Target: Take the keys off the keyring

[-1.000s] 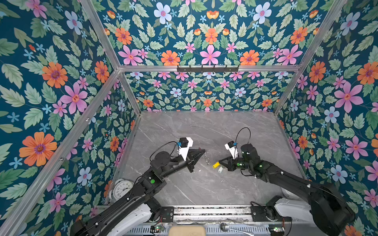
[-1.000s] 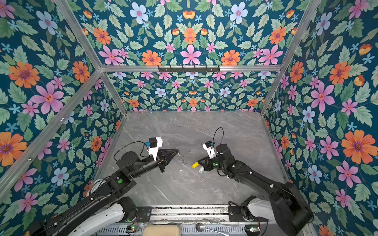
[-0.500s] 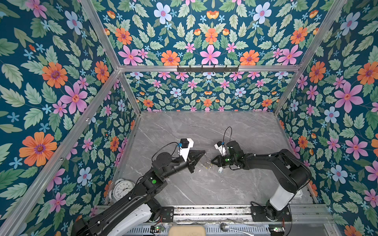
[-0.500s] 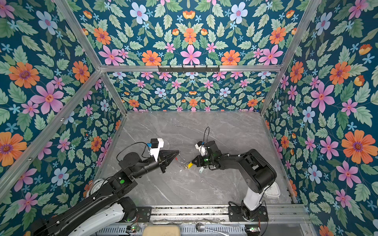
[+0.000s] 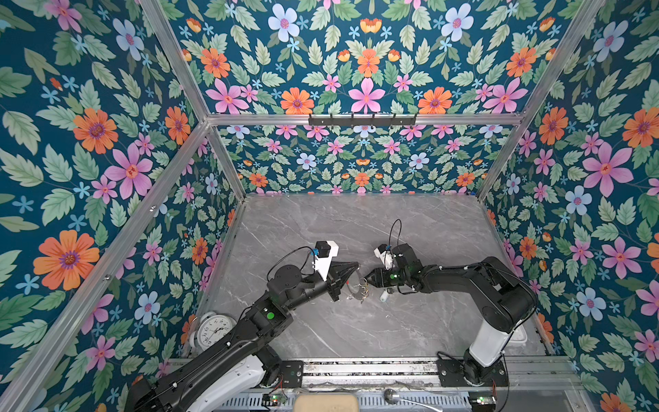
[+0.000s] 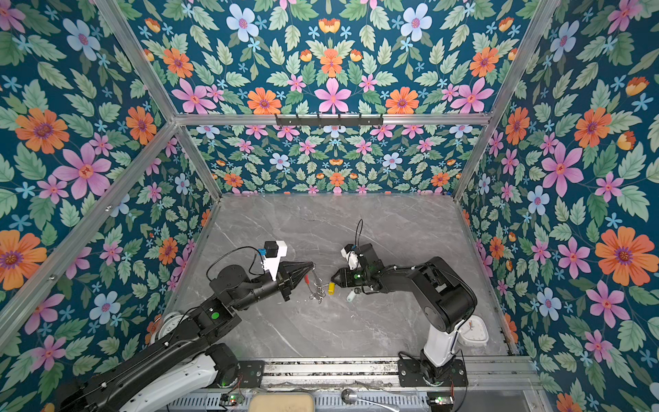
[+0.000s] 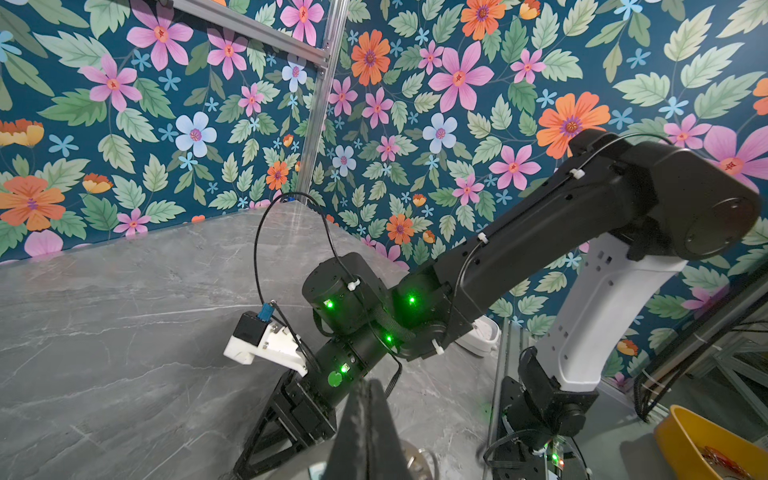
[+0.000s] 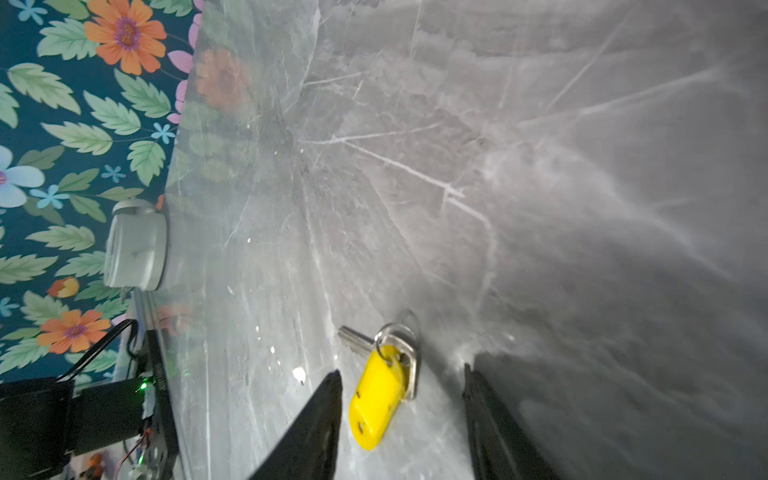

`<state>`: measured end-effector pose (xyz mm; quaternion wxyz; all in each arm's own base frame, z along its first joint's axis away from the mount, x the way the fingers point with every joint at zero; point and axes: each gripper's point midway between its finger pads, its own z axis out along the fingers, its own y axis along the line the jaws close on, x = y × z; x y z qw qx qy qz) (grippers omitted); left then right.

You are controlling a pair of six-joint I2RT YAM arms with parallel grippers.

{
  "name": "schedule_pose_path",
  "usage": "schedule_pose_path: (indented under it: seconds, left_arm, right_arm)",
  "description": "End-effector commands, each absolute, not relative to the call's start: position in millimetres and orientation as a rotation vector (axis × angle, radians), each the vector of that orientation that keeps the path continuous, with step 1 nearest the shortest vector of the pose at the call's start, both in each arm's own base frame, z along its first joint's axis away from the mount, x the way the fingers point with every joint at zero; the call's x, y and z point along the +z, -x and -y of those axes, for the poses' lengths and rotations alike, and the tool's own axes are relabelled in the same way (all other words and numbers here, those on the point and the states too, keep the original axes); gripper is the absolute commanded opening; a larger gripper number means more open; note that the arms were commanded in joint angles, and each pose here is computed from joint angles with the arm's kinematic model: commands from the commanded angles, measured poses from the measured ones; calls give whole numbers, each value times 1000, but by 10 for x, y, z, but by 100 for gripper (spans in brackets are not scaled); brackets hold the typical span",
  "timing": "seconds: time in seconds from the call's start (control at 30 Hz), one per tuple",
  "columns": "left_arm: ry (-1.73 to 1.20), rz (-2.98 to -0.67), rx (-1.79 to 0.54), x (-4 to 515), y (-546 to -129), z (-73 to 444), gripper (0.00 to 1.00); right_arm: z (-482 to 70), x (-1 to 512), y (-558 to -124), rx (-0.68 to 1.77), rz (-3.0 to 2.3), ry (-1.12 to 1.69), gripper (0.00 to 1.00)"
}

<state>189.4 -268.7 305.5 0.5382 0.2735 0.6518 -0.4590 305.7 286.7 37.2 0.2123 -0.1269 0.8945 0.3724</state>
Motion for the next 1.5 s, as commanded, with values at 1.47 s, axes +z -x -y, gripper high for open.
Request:
schedule_pose_path:
  seconds: [1.47]
  left_arm:
    - [-641,-1401,-1207,3409,-1951,2892,0]
  right_arm:
    - [-3203,2836,-2011,850,-1732,755,32]
